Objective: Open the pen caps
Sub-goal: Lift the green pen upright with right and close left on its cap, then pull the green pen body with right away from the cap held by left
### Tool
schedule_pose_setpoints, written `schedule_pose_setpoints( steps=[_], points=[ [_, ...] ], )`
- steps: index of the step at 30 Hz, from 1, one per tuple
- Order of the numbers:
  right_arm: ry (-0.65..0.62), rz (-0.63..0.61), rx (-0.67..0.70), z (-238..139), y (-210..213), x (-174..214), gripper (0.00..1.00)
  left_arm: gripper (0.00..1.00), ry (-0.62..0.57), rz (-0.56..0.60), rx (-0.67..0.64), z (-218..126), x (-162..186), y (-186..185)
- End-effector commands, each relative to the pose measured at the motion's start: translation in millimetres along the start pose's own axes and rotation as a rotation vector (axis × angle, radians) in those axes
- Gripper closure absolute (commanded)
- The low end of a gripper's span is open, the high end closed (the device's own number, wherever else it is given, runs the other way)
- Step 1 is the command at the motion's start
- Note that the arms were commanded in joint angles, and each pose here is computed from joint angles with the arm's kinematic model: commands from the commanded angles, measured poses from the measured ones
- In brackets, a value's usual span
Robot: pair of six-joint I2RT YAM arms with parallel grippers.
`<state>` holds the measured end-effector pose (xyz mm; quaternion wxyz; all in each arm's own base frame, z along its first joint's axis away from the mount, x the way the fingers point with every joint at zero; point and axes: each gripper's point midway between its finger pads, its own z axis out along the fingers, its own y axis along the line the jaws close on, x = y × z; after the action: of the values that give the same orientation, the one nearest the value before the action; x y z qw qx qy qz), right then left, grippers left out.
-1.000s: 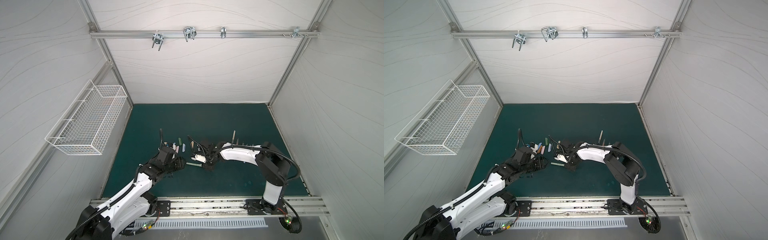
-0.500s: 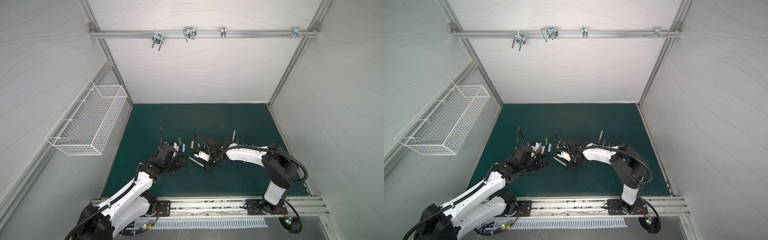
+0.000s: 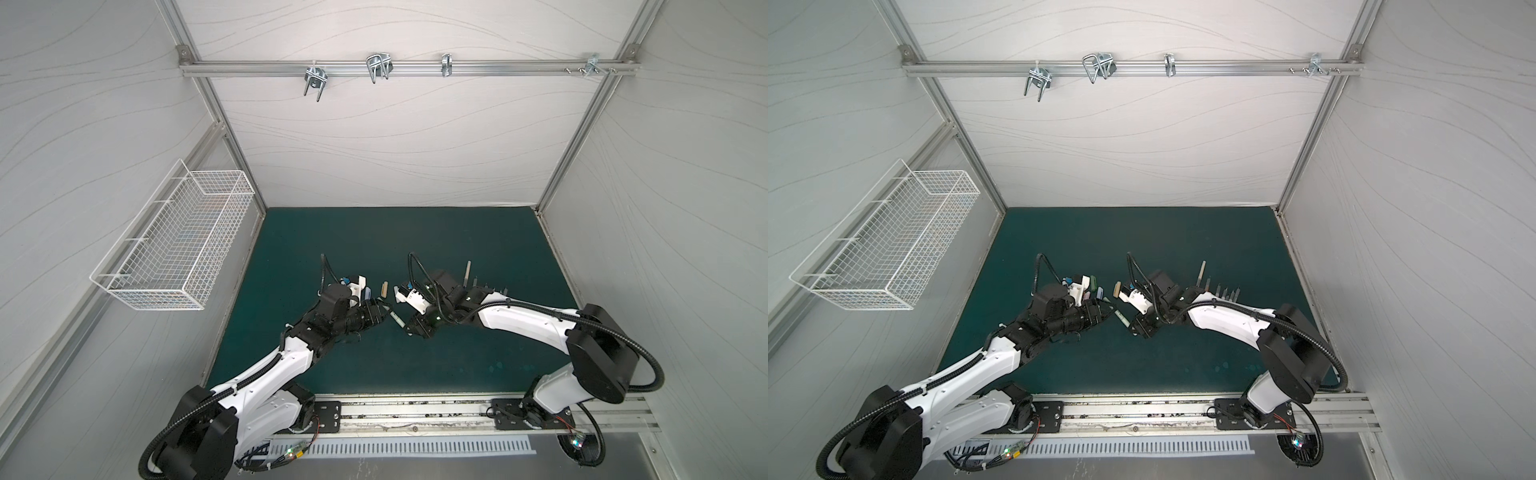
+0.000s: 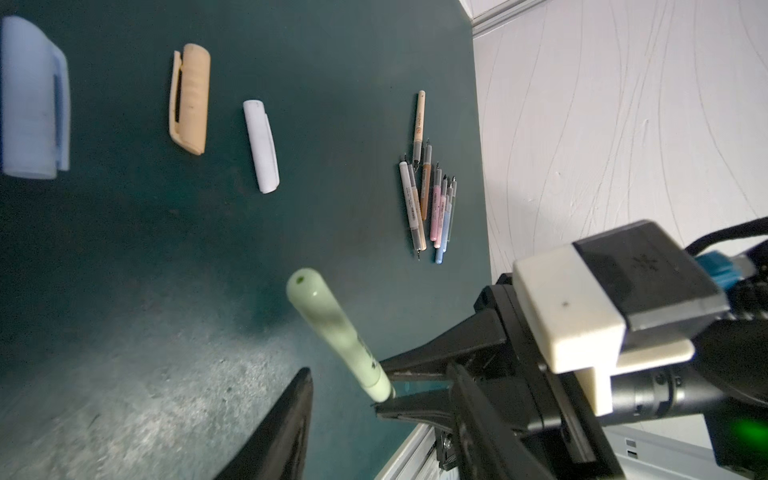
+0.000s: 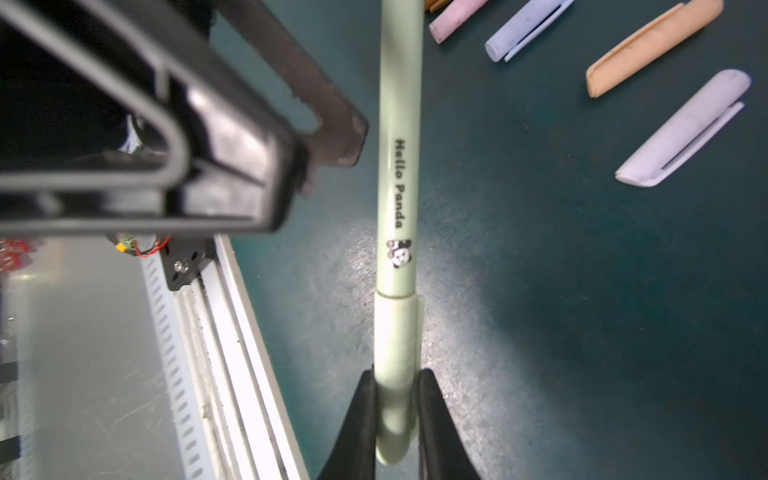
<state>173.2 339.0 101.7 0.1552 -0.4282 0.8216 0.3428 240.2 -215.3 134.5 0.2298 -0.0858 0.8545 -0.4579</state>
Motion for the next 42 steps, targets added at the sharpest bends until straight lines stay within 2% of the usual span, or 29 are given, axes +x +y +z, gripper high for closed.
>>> schedule_pose_setpoints(
  steps=[1, 9, 11, 13, 14, 20, 28, 35, 42],
  points=[
    [-0.066, -0.009, -0.071, -8, 18, -13, 1.0, 0.52, -0.033, 0.011, 0.051, -1, -11, -15],
    [-0.11, -0.011, -0.142, -14, 32, -18, 1.0, 0.65, -0.029, 0.001, 0.042, 7, -13, -12],
    [-0.113, -0.009, -0.153, -14, 34, -19, 1.0, 0.74, -0.03, 0.008, 0.052, 9, -16, -16],
    [-0.106, -0.004, -0.145, -14, 32, -17, 1.0, 0.94, -0.051, 0.018, 0.046, 8, -23, -18],
    [-0.099, 0.002, -0.129, -13, 29, -15, 1.0, 1.0, -0.065, 0.021, 0.038, 6, -28, -18],
    [-0.047, 0.094, 0.122, -18, -21, 12, 1.0, 1.0, -0.216, 0.028, -0.064, -25, -72, -11],
    [0.017, 0.102, 0.24, -11, -41, 33, 1.0, 1.0, -0.289, -0.005, -0.058, -47, -110, -16],
    [-0.02, 0.166, 0.332, 0, -62, 9, 1.0, 1.0, -0.275, 0.017, -0.087, -50, -107, -10],
    [0.011, 0.345, 0.41, 44, -95, -23, 1.0, 1.0, -0.246, 0.038, -0.151, -60, -91, 1]
  ],
)
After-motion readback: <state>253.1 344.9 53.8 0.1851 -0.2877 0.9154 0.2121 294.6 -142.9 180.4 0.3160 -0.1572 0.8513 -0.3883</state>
